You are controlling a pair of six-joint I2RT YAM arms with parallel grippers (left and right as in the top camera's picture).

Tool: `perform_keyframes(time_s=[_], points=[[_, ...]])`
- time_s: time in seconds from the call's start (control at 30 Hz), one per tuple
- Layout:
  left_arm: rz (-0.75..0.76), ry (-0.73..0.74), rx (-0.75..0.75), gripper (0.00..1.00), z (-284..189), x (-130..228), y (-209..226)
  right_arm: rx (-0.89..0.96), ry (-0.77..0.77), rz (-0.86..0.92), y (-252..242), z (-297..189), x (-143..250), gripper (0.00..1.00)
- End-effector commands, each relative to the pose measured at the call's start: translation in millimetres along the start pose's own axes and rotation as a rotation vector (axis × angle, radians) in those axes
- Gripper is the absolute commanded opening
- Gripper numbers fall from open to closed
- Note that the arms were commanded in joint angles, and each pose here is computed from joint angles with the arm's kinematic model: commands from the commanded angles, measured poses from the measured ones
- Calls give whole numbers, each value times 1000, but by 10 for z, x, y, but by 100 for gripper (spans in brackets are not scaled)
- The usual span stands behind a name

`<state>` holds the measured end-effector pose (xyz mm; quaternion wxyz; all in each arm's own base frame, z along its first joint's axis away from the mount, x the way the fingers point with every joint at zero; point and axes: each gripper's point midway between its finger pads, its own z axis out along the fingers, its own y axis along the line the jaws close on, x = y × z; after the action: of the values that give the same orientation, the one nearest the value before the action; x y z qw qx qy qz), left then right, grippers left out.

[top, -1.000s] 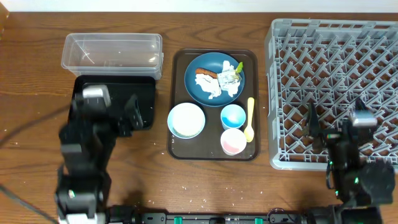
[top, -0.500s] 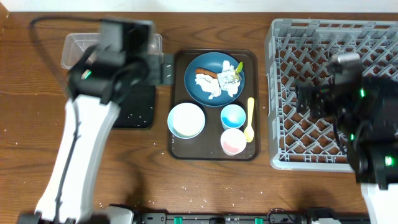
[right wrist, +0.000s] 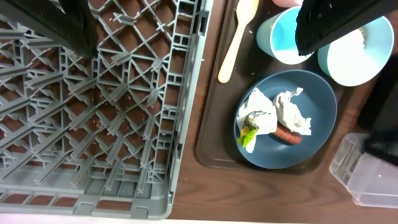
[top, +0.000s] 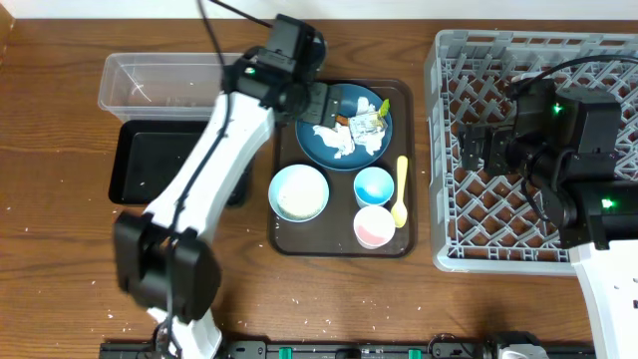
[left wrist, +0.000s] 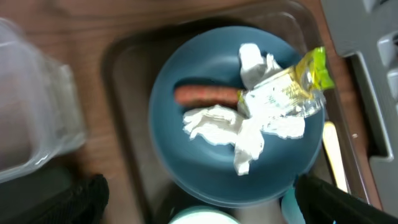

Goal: Sort waste into correct bins and load items into the dishwasher rack
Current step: 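Reach the left gripper to the blue plate and grasp the white tissue, then carry the tissue left and drop it into the clear plastic bin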

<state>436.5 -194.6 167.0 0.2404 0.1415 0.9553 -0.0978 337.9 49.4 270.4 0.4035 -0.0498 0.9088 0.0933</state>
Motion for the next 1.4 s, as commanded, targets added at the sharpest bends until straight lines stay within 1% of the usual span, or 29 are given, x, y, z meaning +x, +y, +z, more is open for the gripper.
perform_keyframes(time_s=[0.0, 0.13, 0.37, 0.4, 0.43, 0.47, 0.53, 0.6, 0.63, 0.73, 0.87, 1.0, 1.1, 1.23, 1.37], points=[[21, 26, 33, 98, 300, 14, -174, -10, -17, 20, 20, -50, -69, 99], [-37, 73, -38, 98, 684, 135, -126, -10, -6, 22, 19, -49, -43, 99], [-54, 150, -54, 100, 1096, 353, -100, -9, 5, 24, 18, -49, -15, 99], [-54, 155, -54, 96, 1126, 368, -100, -9, 5, 24, 18, -49, -15, 99], [-53, 161, -56, 91, 1158, 387, -96, -9, 5, 24, 18, -49, -15, 99], [-52, 161, -55, 83, 1174, 391, -104, -9, 6, 24, 18, -49, -13, 99], [-51, 160, -54, 62, 1211, 398, -109, -9, 8, 24, 18, -49, -9, 99], [-48, 163, -53, 50, 1250, 415, -119, -9, 9, 24, 18, -49, -7, 99], [-48, 165, -54, 41, 1268, 425, -119, -9, 9, 24, 18, -49, -6, 99], [-47, 179, -56, 6, 1305, 472, -113, -9, 10, 24, 17, -49, -4, 99], [-76, 162, -57, 6, 1191, 395, -111, -8, 12, 25, 17, -49, 2, 99], [-140, 98, -58, 6, 769, 79, -35, -8, 12, 25, 17, -49, 1, 99], [-172, -2, -57, 6, 270, -285, 97, -8, 12, 25, 17, -49, 1, 99], [-221, -159, -65, 6, -328, -667, 371, -8, 10, 24, 15, -40, -5, 99], [-280, -284, -126, 6, -707, -876, 810, -8, 14, 25, 15, -39, 3, 99]])
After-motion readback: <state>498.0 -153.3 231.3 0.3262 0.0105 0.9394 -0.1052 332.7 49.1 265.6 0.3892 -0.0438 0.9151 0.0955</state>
